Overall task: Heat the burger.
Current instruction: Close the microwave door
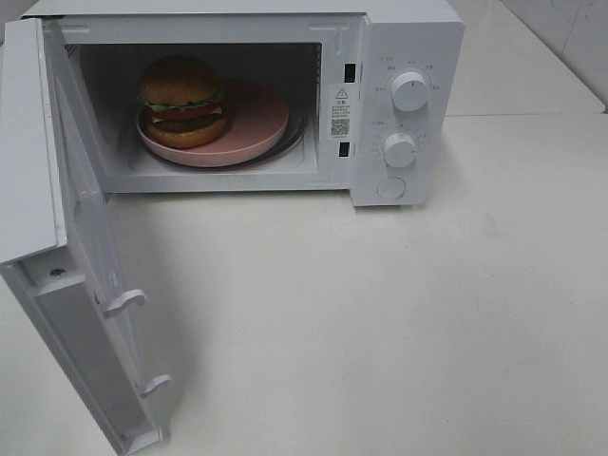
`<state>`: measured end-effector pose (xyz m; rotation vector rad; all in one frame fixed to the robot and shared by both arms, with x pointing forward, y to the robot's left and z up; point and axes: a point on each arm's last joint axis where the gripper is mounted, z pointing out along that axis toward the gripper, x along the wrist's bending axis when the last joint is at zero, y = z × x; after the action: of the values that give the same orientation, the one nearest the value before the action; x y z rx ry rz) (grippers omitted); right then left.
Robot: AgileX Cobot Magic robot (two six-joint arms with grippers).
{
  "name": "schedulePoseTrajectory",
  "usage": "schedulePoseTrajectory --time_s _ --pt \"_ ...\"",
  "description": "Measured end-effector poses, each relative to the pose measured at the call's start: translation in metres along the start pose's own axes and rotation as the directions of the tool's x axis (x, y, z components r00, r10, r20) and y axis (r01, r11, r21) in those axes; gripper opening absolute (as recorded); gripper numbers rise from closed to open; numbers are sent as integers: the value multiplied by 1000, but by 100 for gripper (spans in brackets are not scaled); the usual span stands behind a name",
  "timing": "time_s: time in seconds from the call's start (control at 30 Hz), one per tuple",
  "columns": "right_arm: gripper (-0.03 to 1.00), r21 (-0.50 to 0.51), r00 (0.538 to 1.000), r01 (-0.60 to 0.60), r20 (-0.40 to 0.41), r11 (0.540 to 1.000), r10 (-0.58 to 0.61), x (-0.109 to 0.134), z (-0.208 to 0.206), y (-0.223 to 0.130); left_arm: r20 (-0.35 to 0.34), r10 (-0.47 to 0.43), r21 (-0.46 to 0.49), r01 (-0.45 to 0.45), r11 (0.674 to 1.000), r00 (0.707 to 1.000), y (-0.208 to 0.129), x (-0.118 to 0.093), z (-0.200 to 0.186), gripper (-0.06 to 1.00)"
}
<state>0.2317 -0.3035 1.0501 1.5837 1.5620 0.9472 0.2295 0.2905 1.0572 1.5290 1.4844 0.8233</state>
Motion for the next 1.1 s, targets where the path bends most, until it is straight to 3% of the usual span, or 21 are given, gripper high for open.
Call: schedulePoseTrajectory --time_s 1.1 --pt "76 0 1000 0 0 1000 0 0 0 0 0 0 0 0 1000 1000 0 0 0 97"
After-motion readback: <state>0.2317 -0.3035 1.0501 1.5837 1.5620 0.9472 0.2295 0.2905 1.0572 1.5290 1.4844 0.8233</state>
